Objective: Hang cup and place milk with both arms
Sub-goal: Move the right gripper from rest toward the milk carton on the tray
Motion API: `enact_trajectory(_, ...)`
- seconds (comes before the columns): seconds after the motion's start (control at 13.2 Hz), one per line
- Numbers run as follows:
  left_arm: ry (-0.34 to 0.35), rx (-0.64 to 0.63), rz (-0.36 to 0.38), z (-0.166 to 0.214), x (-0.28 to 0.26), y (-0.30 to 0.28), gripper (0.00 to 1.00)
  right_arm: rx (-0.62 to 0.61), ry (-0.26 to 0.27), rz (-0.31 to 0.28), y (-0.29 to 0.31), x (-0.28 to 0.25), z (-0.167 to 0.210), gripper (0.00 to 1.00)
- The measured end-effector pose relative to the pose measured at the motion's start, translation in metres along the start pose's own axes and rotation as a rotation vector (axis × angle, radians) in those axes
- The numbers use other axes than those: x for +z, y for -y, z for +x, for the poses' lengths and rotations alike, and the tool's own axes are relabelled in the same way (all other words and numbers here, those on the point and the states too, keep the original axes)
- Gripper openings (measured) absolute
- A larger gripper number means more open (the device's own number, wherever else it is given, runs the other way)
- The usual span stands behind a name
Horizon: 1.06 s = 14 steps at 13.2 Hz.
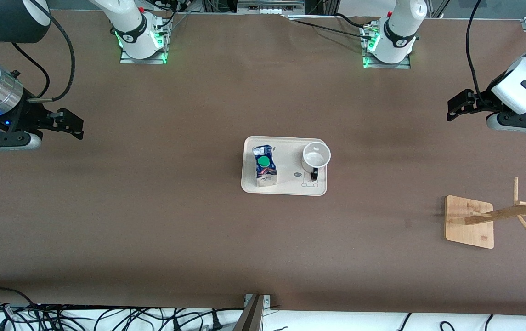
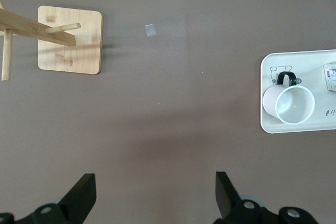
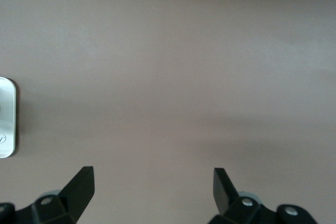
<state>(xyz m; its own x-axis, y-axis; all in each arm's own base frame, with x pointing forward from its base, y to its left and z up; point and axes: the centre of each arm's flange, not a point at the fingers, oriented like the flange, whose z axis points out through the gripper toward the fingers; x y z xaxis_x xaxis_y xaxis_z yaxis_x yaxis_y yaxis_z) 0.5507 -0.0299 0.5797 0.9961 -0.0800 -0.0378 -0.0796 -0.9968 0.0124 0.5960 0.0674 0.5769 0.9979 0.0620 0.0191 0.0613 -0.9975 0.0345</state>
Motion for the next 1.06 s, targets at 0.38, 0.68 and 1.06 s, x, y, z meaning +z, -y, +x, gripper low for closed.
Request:
enact_trajectory(0.38,-0.001,0.003,0.0,0.0,0.0,-0.002,1.0,-0.001,0.001,0.002,0.001,0.0,0.0,1.0)
enact_trajectory(0.68,-0.002,0.007,0.0,0.0,-0.001,-0.004,1.0,0.002,0.0,0.033,0.005,0.0,0.0,1.0)
enact_trajectory(1.06,-0.003,0.009,0.0,0.0,-0.002,-0.005,1.0,-0.038,0.103,0.038,0.031,0.057,0.014,1.0)
